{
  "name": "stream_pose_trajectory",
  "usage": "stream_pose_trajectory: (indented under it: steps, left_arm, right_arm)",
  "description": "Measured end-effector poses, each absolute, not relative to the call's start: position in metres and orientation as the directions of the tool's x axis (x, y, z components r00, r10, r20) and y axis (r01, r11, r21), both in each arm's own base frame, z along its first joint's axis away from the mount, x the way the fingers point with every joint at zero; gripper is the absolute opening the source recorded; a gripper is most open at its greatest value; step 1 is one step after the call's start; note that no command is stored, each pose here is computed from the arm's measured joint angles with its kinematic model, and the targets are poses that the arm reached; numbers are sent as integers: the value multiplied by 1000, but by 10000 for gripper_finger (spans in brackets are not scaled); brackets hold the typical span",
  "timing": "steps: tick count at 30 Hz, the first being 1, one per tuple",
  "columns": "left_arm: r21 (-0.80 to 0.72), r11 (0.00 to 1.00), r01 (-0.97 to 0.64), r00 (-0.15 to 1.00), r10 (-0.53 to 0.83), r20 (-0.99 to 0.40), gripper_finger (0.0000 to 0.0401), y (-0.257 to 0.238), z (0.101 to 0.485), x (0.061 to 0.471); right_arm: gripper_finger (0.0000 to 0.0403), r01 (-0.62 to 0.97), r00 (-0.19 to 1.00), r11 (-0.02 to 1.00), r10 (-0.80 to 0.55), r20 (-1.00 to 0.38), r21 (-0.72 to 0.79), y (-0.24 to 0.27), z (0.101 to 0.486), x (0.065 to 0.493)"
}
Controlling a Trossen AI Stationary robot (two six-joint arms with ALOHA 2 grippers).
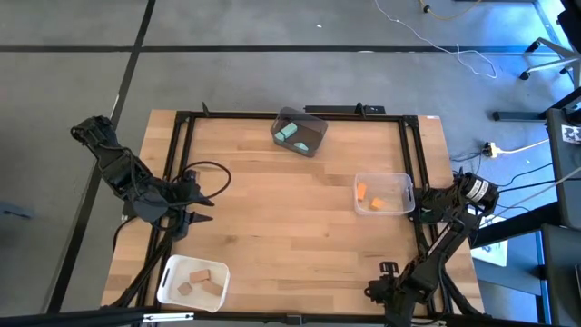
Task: Sort & place blocks by color
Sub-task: Put the yellow block into the transparent bin
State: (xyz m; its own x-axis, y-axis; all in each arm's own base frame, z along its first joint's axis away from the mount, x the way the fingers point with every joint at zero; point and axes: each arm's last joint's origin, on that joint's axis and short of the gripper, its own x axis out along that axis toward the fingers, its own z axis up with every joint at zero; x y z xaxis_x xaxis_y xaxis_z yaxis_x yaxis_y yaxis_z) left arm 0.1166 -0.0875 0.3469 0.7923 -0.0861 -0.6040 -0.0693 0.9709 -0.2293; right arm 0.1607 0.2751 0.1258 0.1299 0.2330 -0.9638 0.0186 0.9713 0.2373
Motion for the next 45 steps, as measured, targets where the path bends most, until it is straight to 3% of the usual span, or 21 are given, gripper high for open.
stream_pose_trajectory:
  steps: [40, 45]
  left_arm:
    - [-210, 973, -92, 805, -51, -591, 183, -87, 347, 117]
    - [-208, 974, -95, 806, -48, -590, 183, -86, 347, 117]
  right_arm:
    - [179, 69, 170, 982, 161, -972, 175, 273, 118, 162]
    - [154, 70, 171, 982, 163, -972, 177, 273, 118, 163]
